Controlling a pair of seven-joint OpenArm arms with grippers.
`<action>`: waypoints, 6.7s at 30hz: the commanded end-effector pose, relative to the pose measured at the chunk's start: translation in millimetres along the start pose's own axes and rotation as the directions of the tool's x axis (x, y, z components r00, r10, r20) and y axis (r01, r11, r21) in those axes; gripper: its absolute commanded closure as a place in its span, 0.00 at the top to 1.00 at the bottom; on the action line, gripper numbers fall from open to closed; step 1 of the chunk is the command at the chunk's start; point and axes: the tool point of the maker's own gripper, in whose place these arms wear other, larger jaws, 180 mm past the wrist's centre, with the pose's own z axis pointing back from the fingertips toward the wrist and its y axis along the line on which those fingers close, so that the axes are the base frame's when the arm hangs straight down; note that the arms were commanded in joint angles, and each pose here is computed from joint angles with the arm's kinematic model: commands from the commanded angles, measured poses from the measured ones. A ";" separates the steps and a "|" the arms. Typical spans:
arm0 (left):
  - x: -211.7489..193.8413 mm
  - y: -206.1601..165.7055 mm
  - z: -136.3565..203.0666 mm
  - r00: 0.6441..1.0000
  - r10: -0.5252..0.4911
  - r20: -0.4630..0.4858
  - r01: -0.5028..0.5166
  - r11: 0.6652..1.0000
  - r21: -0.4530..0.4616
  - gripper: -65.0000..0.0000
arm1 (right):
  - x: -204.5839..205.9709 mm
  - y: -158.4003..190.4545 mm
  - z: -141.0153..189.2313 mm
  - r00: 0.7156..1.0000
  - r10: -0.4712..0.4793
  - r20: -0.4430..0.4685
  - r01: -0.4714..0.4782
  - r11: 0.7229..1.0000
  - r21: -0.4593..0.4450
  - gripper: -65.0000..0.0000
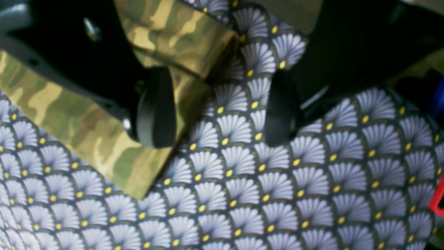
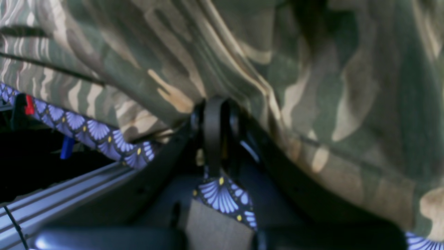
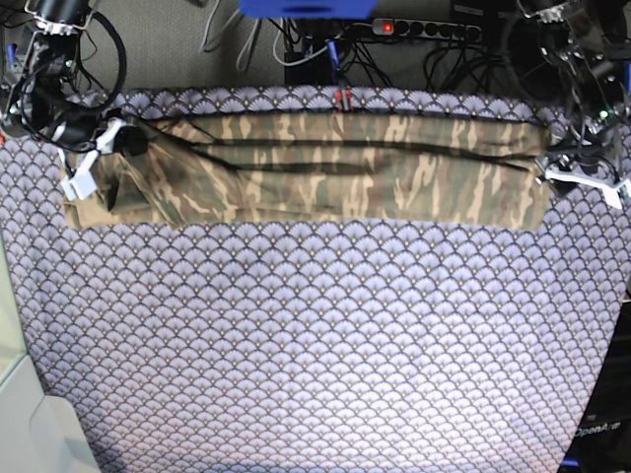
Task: Fold the T-shirt properly
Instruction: 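Hold the strip ends with both grippers, then lift the strip end with the left gripper and carry it toward the right gripper, then lower the folded end onto the strip's middle and release it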
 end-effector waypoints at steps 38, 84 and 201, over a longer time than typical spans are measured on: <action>-71.4 -9.1 -27.0 0.978 -0.053 -0.201 0.048 0.998 -0.028 0.38 | 4.6 -7.6 2.3 0.999 0.025 -0.026 -0.026 0.999 -0.040 0.03; -74.9 -259.4 92.9 0.980 -0.047 -0.192 -0.031 0.923 -0.385 0.01 | 1.1 -7.6 2.4 0.999 0.022 -0.032 -0.023 0.999 -0.040 0.03; -118.0 -423.1 200.6 0.946 -0.289 0.144 0.295 0.593 -0.749 0.33 | 3.9 -2.4 -1.7 0.998 0.043 -0.039 -0.044 0.999 -0.026 0.03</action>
